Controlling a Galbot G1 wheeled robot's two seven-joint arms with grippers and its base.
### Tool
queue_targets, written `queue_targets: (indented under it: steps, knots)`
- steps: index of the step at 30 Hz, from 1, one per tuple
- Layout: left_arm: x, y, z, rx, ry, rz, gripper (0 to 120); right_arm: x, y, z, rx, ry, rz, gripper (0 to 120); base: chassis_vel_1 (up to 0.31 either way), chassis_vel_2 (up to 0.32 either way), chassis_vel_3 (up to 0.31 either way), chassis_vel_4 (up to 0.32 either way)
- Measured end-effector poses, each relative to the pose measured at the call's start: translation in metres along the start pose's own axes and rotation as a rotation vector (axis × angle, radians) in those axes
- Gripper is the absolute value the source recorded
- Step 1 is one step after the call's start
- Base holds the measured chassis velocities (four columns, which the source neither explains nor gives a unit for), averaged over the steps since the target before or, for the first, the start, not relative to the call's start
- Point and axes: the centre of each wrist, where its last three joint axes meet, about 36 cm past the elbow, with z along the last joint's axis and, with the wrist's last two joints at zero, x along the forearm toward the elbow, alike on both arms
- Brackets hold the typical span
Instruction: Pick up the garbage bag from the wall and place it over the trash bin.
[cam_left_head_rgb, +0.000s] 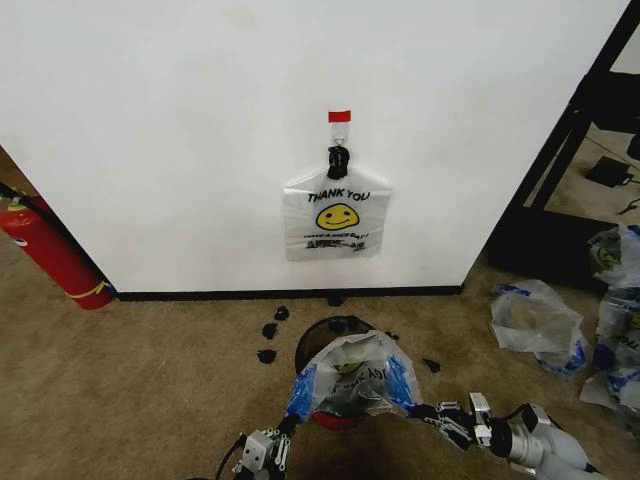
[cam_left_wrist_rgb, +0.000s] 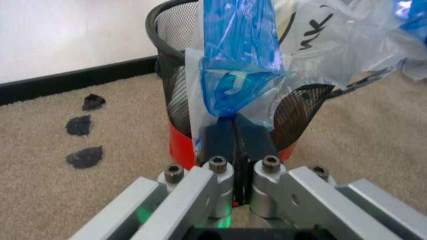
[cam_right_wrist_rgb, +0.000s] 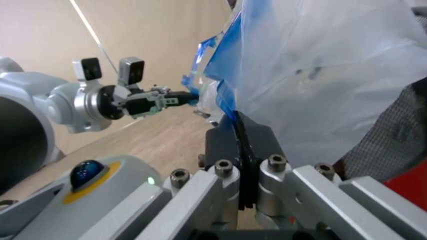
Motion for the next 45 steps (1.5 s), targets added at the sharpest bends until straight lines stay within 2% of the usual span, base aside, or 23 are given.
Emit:
queue_targets:
  steps: [6,12,15,19,22,27,32,37,45]
  knots:
    - [0.009,0.002,-0.017,-0.015,-0.02,0.013,0,-0.005,0.017,-0.015,-0.003,-0.038,-0.051,0,0.0,0.0,0.0,0.0]
    - [0.015,0.01,-0.029,-0.056,-0.022,0.027,0,0.001,0.024,-0.02,0.0,-0.024,-0.051,0,0.0,0.0,0.0,0.0]
    - [0.014,0.015,-0.024,-0.075,-0.01,0.02,0,0.005,0.021,-0.015,0.01,-0.015,-0.033,0,0.0,0.0,0.0,0.0]
    - [0.005,0.024,-0.004,-0.091,0.02,-0.018,0,0.003,0.015,0.0,0.027,-0.03,0.057,0,0.0,0.0,0.0,0.0]
    - [-0.004,0.031,0.009,-0.096,0.031,-0.055,0,-0.01,0.016,0.011,0.034,-0.088,0.154,0,0.0,0.0,0.0,0.0]
    - [-0.009,0.038,0.019,-0.1,0.041,-0.091,0,-0.027,0.015,0.021,0.021,-0.165,0.216,0,0.0,0.0,0.0,0.0]
    - [-0.009,0.037,0.018,-0.103,0.037,-0.093,0,-0.033,0.016,0.021,-0.003,-0.208,0.198,0,0.0,0.0,0.0,0.0]
    - [-0.005,0.03,0.016,-0.105,0.035,-0.074,0,-0.009,0.017,0.004,-0.031,-0.189,0.12,0,0.0,0.0,0.0,0.0]
    - [-0.006,0.028,0.018,-0.109,0.035,-0.068,0,0.011,0.008,-0.006,-0.024,-0.236,0.16,0,0.0,0.0,0.0,0.0]
